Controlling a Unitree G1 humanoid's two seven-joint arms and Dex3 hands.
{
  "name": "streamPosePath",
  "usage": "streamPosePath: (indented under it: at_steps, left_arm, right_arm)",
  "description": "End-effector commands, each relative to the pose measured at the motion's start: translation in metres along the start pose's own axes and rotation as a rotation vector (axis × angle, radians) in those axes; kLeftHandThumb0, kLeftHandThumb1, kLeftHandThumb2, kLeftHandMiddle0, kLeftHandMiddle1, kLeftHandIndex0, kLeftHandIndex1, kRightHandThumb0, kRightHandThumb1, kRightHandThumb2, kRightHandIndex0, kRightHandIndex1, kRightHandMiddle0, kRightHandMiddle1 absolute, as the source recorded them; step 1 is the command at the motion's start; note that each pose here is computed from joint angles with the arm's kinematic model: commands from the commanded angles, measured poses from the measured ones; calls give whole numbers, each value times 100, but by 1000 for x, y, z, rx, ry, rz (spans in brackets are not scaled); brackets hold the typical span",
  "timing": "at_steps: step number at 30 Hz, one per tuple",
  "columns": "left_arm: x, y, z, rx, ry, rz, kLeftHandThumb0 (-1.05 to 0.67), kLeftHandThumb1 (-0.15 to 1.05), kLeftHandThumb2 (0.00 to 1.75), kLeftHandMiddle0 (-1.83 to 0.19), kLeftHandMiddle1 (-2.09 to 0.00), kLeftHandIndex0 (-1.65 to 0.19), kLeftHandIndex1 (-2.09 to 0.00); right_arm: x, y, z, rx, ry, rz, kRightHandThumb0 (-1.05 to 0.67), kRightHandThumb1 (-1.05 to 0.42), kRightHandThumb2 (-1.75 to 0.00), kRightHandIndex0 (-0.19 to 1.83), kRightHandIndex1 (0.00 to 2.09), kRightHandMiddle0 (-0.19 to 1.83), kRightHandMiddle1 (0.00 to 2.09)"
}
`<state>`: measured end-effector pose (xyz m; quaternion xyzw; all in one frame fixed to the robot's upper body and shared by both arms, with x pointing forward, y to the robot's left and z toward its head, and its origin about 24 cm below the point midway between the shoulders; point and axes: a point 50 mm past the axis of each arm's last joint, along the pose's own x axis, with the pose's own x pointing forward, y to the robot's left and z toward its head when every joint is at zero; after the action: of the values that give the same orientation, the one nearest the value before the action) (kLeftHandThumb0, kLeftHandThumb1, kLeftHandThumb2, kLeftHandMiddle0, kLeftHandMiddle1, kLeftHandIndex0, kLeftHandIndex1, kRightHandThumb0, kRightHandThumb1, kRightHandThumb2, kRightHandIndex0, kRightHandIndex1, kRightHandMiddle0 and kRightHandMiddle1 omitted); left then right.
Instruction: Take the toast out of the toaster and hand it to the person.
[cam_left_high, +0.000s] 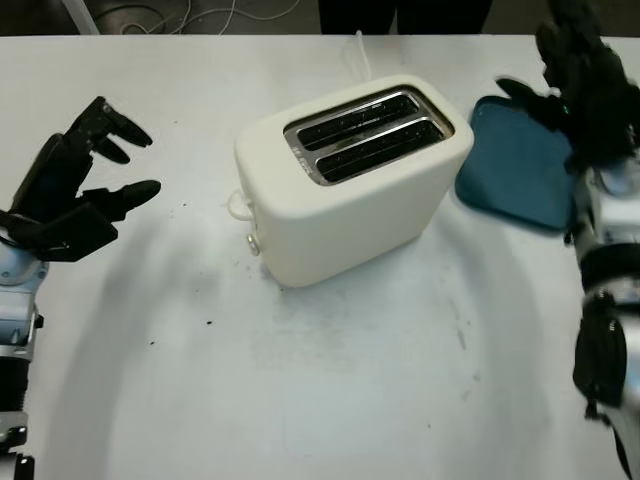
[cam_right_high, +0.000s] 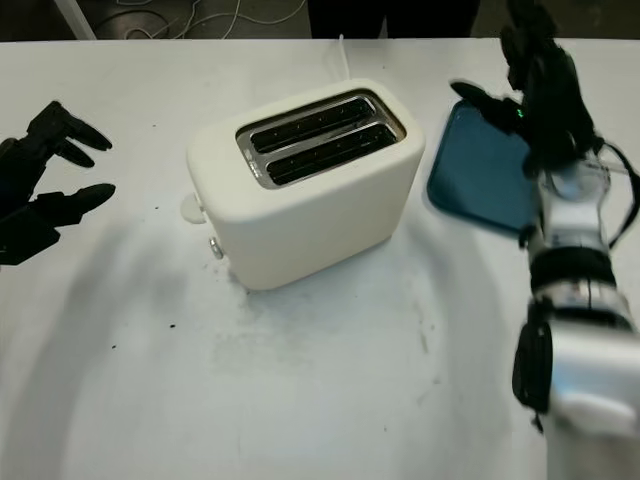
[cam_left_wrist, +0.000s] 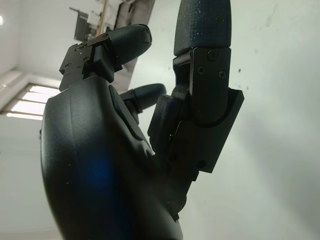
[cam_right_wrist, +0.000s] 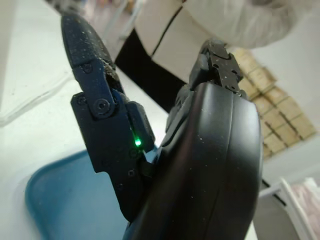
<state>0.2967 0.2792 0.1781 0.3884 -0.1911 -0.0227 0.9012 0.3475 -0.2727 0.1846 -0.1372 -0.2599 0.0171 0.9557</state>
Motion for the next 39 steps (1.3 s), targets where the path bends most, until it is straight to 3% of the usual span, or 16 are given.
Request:
streamPosePath:
  at_steps: [1, 9, 18, 25, 30, 39]
  left_arm:
    - [-8, -2, -5, -56, 30, 31, -105, 92, 36, 0, -175, 0, -162]
    - [-21, -18, -8, -228, 16, 114, -105, 92, 25, 0, -170, 0, -159]
    - [-42, -47, -6, -407, -2, 195, -105, 92, 18, 0, -159, -1, -146]
    - [-50, -76, -6, -441, 10, 179, -105, 92, 20, -1, -150, -2, -138]
    - [-55, -94, -5, -495, 24, 129, -105, 92, 16, -12, -142, -16, -127]
    - [-64, -121, -4, -564, 49, 79, -105, 92, 13, -23, -130, -31, -112]
  right_arm:
    - [-30, 16, -7, 116, -2, 6, -58, -80, 0, 16, 8, 19, 7]
    - [-91, 47, -4, 254, 127, -29, -54, -85, -1, 36, 11, 34, 7]
    - [-142, 58, -8, 333, 272, -43, -59, -92, -2, 34, 4, 31, 1]
    - [-157, 67, -11, 347, 347, -44, -63, -92, -1, 35, 2, 32, 1]
    - [-160, 79, -14, 364, 381, -39, -64, -92, 0, 36, 2, 34, 1]
    - [-153, 98, -18, 367, 404, 2, -61, -89, 0, 36, 1, 35, 1]
